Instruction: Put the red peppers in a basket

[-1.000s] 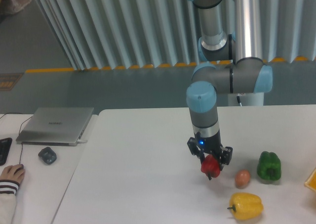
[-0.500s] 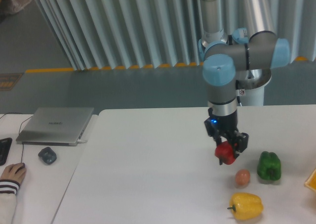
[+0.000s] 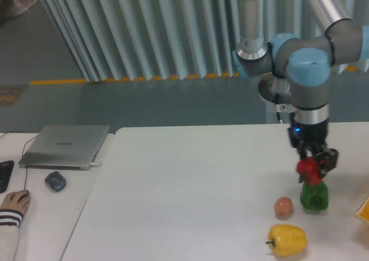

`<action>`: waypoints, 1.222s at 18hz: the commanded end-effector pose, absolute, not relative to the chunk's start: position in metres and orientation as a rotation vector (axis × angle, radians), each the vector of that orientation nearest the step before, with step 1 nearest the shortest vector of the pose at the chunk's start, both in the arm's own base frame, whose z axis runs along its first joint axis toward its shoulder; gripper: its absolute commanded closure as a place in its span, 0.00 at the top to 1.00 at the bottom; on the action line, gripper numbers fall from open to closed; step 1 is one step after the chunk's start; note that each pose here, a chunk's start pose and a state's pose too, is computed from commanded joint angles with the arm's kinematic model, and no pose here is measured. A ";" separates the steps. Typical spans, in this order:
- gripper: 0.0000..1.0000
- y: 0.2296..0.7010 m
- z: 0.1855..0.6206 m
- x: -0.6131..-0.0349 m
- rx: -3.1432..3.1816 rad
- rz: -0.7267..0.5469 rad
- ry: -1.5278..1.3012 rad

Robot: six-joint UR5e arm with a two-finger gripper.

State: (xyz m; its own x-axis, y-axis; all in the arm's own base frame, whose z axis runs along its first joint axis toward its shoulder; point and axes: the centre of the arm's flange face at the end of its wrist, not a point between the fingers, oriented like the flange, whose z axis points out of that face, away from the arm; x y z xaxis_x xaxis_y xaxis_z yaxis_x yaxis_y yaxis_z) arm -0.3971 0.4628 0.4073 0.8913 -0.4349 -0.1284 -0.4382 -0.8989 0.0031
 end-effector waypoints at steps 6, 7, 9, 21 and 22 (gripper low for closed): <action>0.45 0.430 0.408 -0.438 -3.051 0.241 0.680; 0.45 0.419 0.410 -0.450 -3.073 0.274 0.678; 0.45 0.397 0.409 -0.470 -3.094 0.316 0.786; 0.47 0.285 0.383 -0.563 -3.090 0.343 1.028; 0.51 0.277 0.380 -0.566 -3.074 0.325 1.103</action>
